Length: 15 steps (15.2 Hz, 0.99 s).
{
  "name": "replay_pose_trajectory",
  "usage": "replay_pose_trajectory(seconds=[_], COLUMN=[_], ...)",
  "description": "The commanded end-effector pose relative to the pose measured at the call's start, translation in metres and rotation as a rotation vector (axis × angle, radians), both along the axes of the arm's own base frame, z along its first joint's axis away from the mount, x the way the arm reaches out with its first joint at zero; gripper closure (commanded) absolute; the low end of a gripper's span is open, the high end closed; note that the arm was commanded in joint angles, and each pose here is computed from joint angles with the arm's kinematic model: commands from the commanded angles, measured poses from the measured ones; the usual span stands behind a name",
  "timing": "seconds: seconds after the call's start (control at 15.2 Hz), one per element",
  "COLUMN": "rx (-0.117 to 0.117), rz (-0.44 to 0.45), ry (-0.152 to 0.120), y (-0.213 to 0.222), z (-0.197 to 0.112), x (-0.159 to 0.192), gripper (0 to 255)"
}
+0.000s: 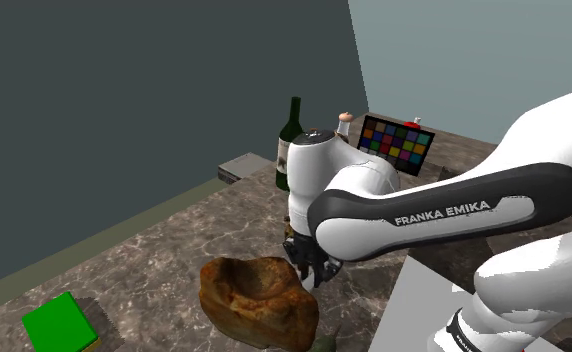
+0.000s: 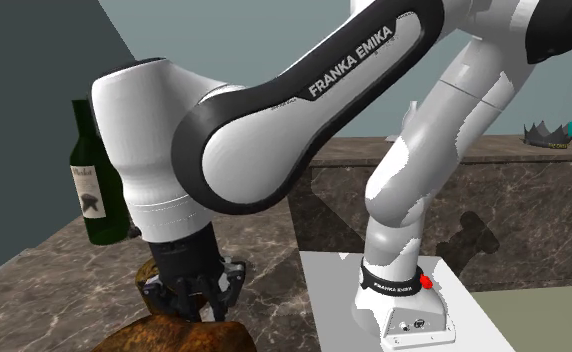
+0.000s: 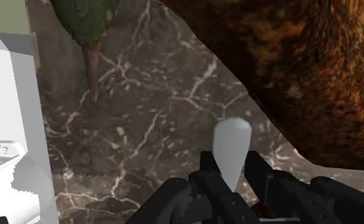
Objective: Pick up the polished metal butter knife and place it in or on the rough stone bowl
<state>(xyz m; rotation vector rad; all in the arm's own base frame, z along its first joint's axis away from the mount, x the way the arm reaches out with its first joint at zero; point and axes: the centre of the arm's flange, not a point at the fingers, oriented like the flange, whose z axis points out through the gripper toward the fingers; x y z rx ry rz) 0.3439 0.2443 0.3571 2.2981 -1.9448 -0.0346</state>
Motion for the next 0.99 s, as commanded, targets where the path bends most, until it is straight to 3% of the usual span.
replay_pose_trajectory(seconds=[0.0,0.92], rx=[0.000,0.000], rz=[0.000,0.000], ry=[0.001,0.001], y=[0.000,0.000], z=[0.010,0.084], x=[-0.001,-0.001], gripper=[255,255])
